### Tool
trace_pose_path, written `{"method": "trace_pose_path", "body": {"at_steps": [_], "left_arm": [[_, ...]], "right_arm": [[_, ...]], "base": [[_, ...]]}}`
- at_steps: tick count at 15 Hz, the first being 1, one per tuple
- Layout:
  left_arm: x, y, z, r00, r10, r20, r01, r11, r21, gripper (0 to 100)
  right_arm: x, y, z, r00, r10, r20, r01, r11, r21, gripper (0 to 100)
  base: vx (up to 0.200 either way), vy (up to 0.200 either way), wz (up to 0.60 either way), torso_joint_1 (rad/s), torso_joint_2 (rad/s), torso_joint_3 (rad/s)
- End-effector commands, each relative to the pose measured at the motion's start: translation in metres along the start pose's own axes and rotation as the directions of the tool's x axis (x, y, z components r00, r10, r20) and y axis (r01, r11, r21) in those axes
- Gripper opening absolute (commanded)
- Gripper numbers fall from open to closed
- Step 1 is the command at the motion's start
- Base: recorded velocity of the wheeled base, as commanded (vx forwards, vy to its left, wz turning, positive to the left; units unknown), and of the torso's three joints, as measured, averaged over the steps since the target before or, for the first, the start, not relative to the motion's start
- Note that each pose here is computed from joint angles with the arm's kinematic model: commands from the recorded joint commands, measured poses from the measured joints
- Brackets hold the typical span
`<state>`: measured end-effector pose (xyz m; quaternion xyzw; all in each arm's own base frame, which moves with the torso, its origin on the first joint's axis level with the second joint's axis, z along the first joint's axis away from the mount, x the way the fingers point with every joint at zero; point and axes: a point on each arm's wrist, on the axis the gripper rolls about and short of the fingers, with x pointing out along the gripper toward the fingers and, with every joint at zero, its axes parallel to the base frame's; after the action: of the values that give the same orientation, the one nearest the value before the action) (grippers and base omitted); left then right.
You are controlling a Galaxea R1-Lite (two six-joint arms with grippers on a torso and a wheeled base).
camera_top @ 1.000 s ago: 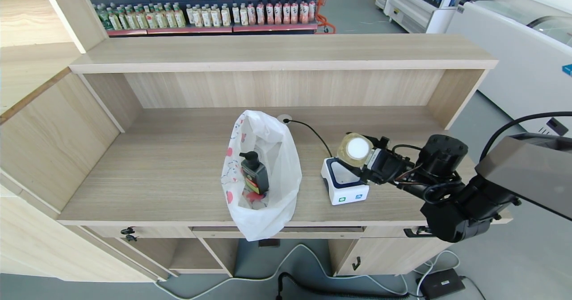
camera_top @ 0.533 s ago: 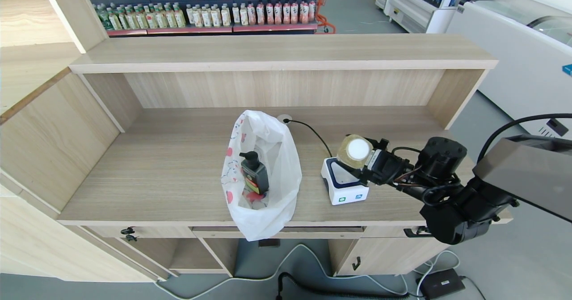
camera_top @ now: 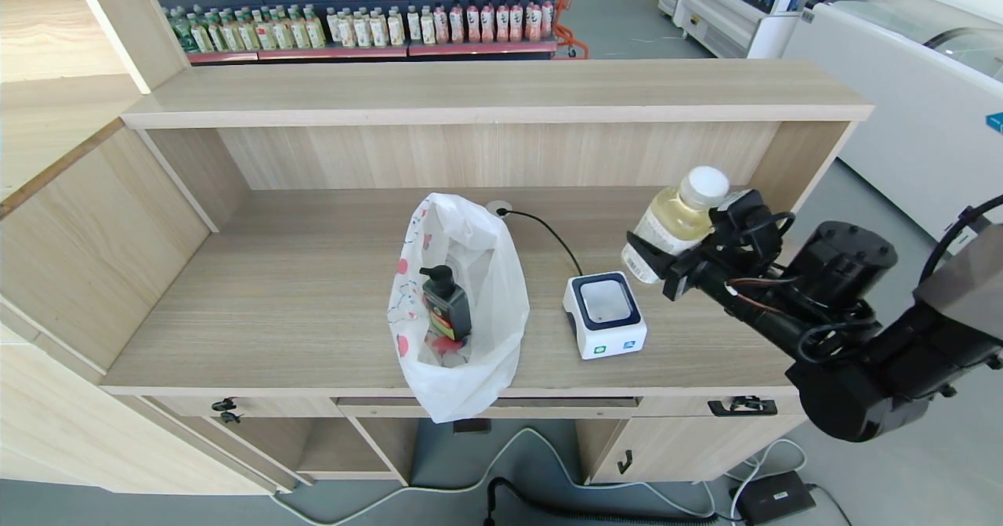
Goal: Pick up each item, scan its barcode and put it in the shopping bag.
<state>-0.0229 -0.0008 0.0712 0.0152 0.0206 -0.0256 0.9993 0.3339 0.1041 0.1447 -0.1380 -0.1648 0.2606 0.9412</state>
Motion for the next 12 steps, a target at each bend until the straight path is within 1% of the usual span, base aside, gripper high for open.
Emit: {"method": "trace_pose_path", "body": {"at_steps": [1,2,3,4,5,6,8,11,12], "left_arm": [[0.000,0.000,0.000,1.000,0.000,0.000,0.000,1.000,0.000,100],[0.000,0.000,0.000,1.000,-0.002,0.001,0.002,1.000,0.001,100],[0.000,0.000,0.000,1.000,-0.002,0.001,0.002,1.000,0.001,100],[0.000,0.000,0.000,1.000,-0.002,0.001,0.002,1.000,0.000,100],[0.000,0.000,0.000,1.000,-0.002,0.001,0.002,1.000,0.000,100],[0.000,0.000,0.000,1.000,-0.002,0.001,0.002,1.000,0.001,100],[0.000,0.000,0.000,1.000,0.000,0.000,0.000,1.000,0.001,100],[0.000,0.000,0.000,1.000,0.000,0.000,0.000,1.000,0.001,100],[0.000,0.000,0.000,1.000,0.000,0.000,0.000,1.000,0.001,100]], "right_arm": [[-0.040,-0.010,0.041,0.993,-0.109,-0.040,0.114,0.985,0.133,0],[-0.046,-0.016,0.044,0.988,-0.136,-0.069,0.146,0.976,0.163,0],[-0.049,-0.024,0.047,0.983,-0.163,-0.084,0.176,0.966,0.189,0],[-0.049,-0.030,0.047,0.979,-0.182,-0.086,0.196,0.962,0.192,0],[-0.046,-0.041,0.048,0.974,-0.213,-0.075,0.223,0.956,0.191,0],[-0.044,-0.046,0.050,0.973,-0.220,-0.074,0.231,0.951,0.204,0],[-0.041,-0.048,0.058,0.973,-0.219,-0.069,0.229,0.949,0.216,0],[-0.039,-0.043,0.062,0.978,-0.201,-0.063,0.210,0.951,0.225,0],[-0.037,-0.040,0.060,0.980,-0.189,-0.066,0.200,0.951,0.237,0]], "base": [[0.000,0.000,0.00,0.000,0.00,0.000],[0.000,0.000,0.00,0.000,0.00,0.000],[0.000,0.200,0.00,0.007,0.00,-0.002],[0.000,0.200,0.00,0.002,0.00,0.002],[0.000,0.200,0.00,-0.017,-0.01,0.007],[0.000,0.200,0.00,0.017,0.00,0.002],[0.000,0.200,0.00,0.007,0.01,0.002],[0.000,0.200,0.00,0.001,0.00,0.005],[0.000,0.000,0.00,0.000,0.00,0.000]]}}
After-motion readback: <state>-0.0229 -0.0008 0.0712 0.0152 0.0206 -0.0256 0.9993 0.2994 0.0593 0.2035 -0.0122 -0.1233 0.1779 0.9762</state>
